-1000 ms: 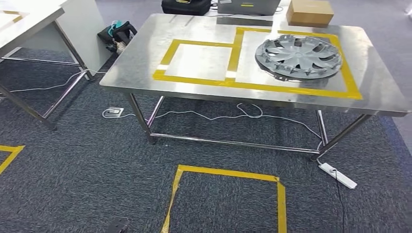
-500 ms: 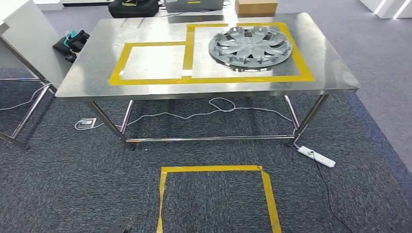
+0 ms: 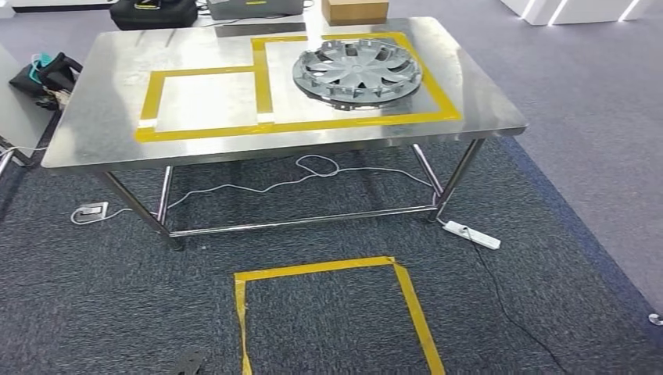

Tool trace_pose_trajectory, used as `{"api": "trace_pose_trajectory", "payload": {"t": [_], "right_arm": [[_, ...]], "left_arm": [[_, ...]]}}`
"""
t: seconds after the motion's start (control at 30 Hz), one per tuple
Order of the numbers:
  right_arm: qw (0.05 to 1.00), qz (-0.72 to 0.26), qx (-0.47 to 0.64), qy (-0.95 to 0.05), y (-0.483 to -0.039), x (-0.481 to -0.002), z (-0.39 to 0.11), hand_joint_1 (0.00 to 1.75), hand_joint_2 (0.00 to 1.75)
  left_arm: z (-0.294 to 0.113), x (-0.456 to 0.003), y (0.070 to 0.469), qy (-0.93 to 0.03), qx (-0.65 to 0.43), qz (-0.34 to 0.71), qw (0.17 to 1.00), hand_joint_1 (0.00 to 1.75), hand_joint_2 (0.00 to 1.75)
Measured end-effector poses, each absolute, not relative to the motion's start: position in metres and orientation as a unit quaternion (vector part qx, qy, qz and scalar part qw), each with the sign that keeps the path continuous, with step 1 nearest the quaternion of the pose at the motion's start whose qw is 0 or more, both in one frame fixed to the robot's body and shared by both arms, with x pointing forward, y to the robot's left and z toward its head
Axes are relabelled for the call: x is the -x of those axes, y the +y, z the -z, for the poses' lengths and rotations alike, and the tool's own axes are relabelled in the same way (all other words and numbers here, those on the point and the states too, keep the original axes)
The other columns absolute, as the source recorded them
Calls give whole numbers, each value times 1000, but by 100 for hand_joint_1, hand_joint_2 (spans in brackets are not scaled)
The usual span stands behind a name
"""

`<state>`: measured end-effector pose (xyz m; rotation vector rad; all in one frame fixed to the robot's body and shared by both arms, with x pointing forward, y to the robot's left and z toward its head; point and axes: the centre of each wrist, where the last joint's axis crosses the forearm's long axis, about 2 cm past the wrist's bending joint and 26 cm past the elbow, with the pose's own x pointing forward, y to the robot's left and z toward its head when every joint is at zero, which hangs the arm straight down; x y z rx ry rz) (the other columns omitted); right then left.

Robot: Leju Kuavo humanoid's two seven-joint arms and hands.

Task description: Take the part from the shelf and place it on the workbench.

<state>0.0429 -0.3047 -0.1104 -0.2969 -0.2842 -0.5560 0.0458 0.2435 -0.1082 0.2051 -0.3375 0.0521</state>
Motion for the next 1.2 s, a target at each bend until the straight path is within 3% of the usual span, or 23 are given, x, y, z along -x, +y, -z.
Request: {"api": "trace_pose_trajectory", "payload": {"t": [0.53, 1.2], "right_arm": [[941, 265, 134, -163, -303, -54, 109, 0, 0], [951, 246, 137, -127, -291, -36, 111, 0, 0]], "left_arm": [[104, -68, 240, -163, -136, -7, 977, 0, 0], [107, -48, 244, -164, -152, 33, 974, 0, 0]]}}
